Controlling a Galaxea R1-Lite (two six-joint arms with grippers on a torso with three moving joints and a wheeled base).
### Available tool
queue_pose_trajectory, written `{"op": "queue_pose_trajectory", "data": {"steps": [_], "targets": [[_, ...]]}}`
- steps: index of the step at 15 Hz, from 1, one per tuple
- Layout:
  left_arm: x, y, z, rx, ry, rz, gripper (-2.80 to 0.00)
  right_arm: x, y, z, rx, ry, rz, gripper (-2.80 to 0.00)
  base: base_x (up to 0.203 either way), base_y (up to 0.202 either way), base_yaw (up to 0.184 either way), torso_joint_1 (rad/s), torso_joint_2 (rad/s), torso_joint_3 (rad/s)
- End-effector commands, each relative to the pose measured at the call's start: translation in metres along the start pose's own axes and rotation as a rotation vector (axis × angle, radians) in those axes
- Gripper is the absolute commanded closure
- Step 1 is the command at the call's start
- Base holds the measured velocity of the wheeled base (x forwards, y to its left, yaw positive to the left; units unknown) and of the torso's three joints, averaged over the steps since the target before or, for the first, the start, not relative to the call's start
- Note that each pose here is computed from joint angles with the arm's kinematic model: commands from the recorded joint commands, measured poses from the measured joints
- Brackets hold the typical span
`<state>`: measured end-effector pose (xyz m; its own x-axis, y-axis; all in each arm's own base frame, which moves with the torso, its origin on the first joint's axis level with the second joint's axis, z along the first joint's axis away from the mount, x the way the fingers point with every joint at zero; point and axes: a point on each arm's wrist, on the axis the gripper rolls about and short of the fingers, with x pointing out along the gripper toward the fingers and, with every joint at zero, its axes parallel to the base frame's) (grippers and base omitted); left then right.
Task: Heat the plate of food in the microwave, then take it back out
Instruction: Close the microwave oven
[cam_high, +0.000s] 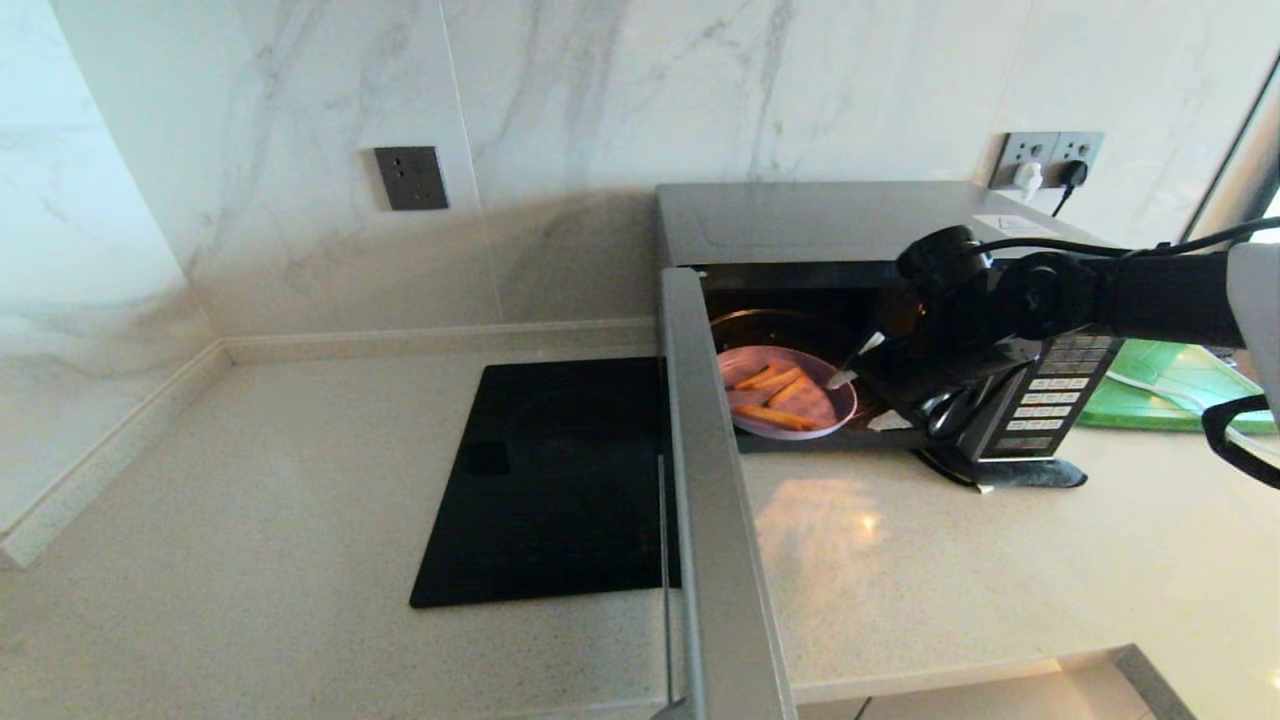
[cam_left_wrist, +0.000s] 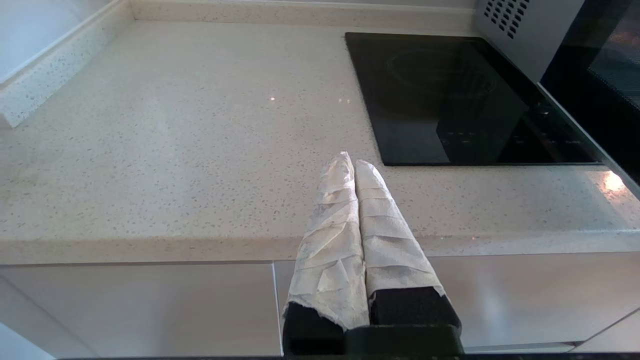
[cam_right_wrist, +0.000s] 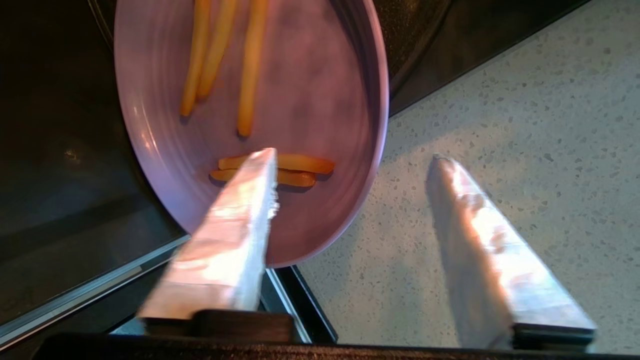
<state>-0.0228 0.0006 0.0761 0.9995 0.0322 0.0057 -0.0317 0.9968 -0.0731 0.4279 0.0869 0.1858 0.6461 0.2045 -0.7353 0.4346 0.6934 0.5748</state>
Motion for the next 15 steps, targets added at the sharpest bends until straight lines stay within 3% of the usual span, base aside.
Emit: {"op": "queue_pose_trajectory", "data": {"steps": [1,6,12,13,15], "targets": [[0.000,0.000,0.000,-0.001,0.001,0.002,0.00,-0.015,0.001,0.000,0.005,-0.023,-0.001,-2.80,0.000,0.000,0.000,0.000,0.00,0.000],[0.000,0.000,0.000,-0.001,0.001,0.002,0.00,-0.069,-0.010,-0.012,0.003,-0.054,-0.011,-2.80,0.000,0.000,0.000,0.000,0.00,0.000],[0.000,0.000,0.000,-0.001,0.001,0.002,0.00,-0.139,-0.044,-0.041,0.010,-0.091,-0.041,-2.80,0.000,0.000,0.000,0.000,0.00,0.000],[0.000,0.000,0.000,-0.001,0.000,0.001,0.00,-0.151,-0.050,-0.045,0.012,-0.108,-0.042,0.00,0.000,0.000,0.000,0.000,0.00,0.000],[0.000,0.000,0.000,-0.001,0.001,0.002,0.00,-0.175,-0.061,-0.053,0.011,-0.155,-0.046,0.00,0.000,0.000,0.000,0.000,0.00,0.000]]}}
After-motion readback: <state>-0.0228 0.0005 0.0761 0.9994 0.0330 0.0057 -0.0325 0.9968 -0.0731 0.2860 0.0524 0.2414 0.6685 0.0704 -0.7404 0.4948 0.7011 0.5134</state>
